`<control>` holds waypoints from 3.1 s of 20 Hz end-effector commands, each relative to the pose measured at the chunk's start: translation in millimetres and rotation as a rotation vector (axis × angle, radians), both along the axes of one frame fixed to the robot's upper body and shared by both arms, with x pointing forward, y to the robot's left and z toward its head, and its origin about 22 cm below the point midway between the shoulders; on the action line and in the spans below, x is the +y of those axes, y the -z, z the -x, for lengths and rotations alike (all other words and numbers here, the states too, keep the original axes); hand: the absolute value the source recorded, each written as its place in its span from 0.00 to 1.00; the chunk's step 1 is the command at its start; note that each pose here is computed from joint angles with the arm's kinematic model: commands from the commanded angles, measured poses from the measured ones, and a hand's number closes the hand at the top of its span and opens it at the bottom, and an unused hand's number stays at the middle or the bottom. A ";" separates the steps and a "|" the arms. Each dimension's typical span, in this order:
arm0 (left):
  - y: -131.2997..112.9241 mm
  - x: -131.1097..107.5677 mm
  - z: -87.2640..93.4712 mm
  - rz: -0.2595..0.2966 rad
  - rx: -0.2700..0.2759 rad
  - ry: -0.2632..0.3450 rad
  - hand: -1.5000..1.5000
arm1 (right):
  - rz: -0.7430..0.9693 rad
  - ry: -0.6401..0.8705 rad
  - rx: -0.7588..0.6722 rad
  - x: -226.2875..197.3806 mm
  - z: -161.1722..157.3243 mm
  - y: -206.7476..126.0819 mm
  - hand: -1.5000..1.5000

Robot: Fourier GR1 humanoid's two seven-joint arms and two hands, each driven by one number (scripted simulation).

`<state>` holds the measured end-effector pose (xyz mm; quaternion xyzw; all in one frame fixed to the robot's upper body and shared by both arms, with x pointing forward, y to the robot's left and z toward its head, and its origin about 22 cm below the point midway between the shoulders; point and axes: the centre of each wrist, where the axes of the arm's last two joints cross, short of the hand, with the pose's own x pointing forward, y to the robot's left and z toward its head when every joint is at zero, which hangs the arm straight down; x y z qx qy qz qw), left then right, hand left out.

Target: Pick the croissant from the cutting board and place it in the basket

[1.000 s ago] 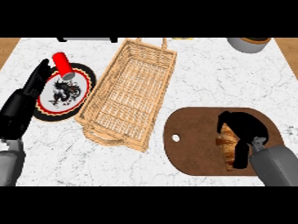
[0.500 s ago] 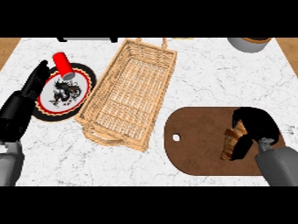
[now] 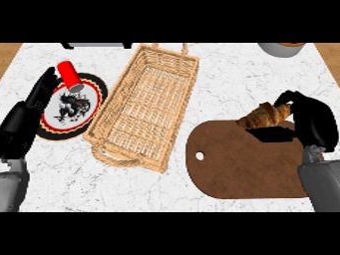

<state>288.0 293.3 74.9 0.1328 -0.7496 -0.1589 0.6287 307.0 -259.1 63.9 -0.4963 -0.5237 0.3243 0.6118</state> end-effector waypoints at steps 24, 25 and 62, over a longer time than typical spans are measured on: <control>12.7 3.7 5.7 -0.007 -0.012 0.041 0.50 | -0.405 -0.370 -0.228 201.2 -38.6 -260.8 1.00; 6.3 -9.6 -5.1 0.016 0.003 0.031 0.50 | -0.415 -0.366 -0.200 211.0 -36.3 -272.1 1.00; 9.6 -7.7 1.6 0.012 -0.003 0.025 0.50 | -0.434 -0.324 0.040 255.0 -75.1 -224.3 0.00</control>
